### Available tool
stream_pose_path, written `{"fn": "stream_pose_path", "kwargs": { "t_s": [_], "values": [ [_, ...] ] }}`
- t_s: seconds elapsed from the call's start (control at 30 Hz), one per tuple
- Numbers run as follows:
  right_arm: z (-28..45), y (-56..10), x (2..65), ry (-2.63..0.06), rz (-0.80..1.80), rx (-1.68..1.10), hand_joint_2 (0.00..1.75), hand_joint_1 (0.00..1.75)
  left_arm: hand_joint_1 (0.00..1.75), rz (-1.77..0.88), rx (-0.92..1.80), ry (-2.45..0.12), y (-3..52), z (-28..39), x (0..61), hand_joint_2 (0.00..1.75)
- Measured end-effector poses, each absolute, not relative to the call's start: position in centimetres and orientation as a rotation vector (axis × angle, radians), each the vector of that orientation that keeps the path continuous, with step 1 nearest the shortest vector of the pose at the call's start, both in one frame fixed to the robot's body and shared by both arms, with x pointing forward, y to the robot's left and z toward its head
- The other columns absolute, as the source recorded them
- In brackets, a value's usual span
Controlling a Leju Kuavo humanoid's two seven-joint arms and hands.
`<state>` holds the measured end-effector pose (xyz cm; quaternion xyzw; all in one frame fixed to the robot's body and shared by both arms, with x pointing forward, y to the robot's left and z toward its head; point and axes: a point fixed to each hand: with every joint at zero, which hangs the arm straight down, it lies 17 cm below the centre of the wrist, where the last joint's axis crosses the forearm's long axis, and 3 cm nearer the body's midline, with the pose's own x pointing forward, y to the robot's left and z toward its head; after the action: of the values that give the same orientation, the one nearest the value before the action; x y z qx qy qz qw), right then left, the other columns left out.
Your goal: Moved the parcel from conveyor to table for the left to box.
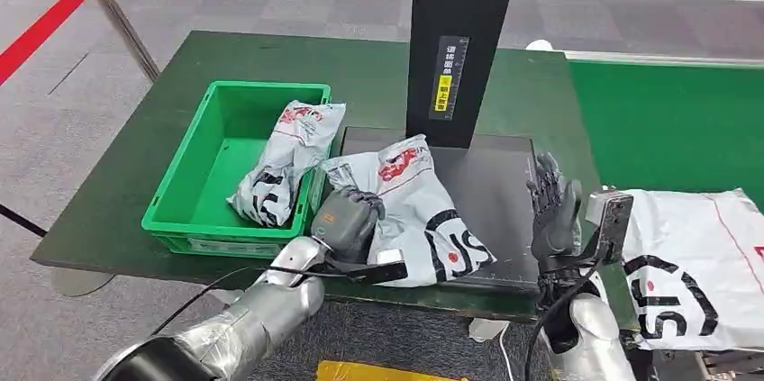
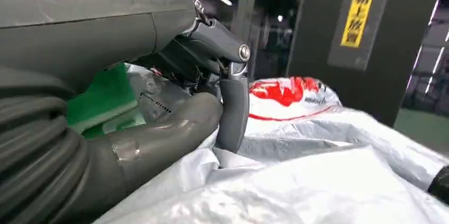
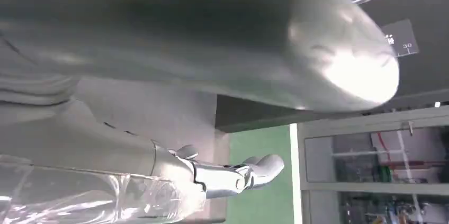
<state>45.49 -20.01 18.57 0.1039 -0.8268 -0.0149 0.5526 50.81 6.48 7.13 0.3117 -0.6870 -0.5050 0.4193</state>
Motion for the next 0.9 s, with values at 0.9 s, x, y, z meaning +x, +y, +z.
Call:
{"fn": "stream_pose_path", "kwargs": {
  "t_s": [0.9],
  "values": [
    [18.7, -19.7, 45.8, -1.949, -0.011, 0.247, 0.00, 0.00, 1.75, -1.464, 1.202, -1.869, 4.9, 15.3, 53.0, 1.75]
  ]
}}
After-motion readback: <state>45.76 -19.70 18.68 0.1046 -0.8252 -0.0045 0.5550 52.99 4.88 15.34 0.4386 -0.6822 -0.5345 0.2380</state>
